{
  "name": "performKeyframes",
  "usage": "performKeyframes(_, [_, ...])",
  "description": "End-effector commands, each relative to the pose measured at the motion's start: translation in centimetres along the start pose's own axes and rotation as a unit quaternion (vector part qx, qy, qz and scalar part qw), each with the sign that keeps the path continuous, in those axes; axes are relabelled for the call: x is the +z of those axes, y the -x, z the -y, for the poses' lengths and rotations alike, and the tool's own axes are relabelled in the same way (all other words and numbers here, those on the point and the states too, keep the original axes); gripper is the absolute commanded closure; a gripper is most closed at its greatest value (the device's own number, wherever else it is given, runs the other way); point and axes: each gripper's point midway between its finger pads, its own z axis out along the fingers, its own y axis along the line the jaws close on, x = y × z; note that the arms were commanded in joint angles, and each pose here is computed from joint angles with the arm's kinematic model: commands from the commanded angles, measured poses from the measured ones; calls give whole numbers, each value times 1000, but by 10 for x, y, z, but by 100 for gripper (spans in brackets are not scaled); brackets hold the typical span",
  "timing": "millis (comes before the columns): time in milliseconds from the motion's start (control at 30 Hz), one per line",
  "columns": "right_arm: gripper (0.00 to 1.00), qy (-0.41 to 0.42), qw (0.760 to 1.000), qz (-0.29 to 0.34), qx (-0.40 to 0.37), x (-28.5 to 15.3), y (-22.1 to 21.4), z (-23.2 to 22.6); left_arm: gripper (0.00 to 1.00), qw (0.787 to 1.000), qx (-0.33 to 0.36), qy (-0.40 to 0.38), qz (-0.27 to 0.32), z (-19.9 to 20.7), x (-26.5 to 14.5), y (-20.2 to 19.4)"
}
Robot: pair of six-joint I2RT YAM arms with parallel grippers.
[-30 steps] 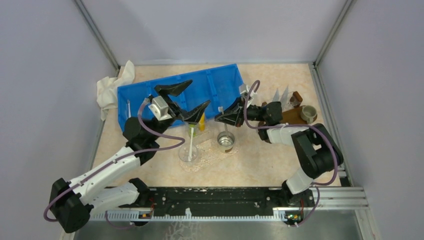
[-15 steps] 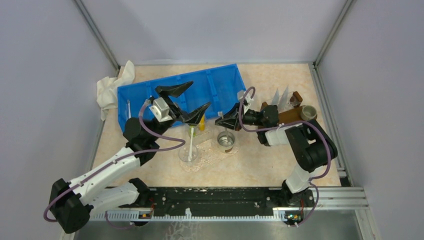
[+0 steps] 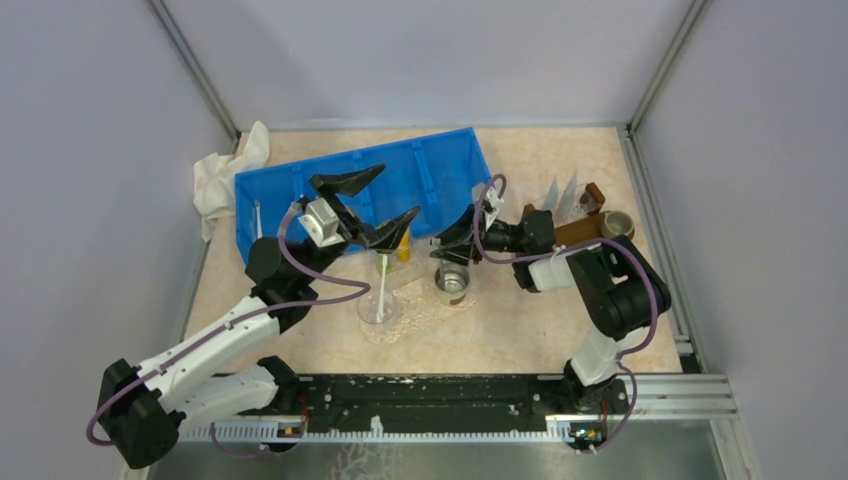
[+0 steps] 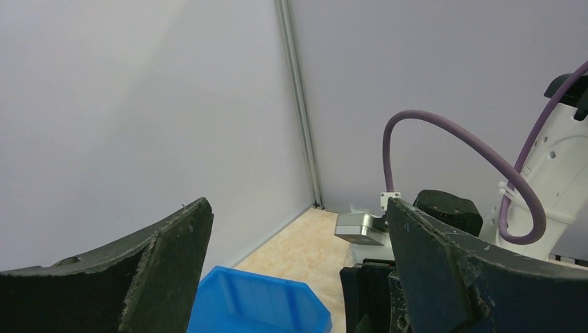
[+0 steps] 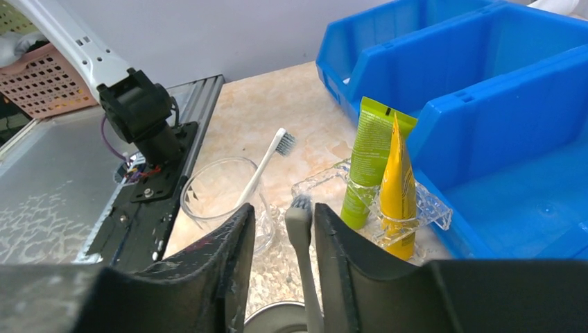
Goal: Prepare toiletry sets of a toothbrush and toothpaste on the tray
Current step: Place the toothbrush in the cup.
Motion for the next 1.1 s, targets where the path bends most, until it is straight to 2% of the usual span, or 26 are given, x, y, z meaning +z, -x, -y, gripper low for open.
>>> performKeyframes(0, [60,13,999,11,-38,-1,11,-6,1,1000,11,3,10,-2,-2,7])
performKeyframes(200, [52,18,999,14,-44,-4,17,-9,1,1000,13,3,8,-3,-2,5])
performKeyframes(433, [50,44,998,1,-35,-5,25,-13,1,1000,16,6,6,-4,-2,5])
performKeyframes(667, [49,66,996,-2,-58,-12,57,-24,1,1000,20,12,4,-6,-3,5])
performKeyframes(800, [44,71,996,-16,-52,-18,69,-25,1,999,26,25,-3,-11,-5,4])
performKeyframes(1067, [40,35,998,-22,-49,-38,101,-17,1,998,37,49,-10,-20,-9,7])
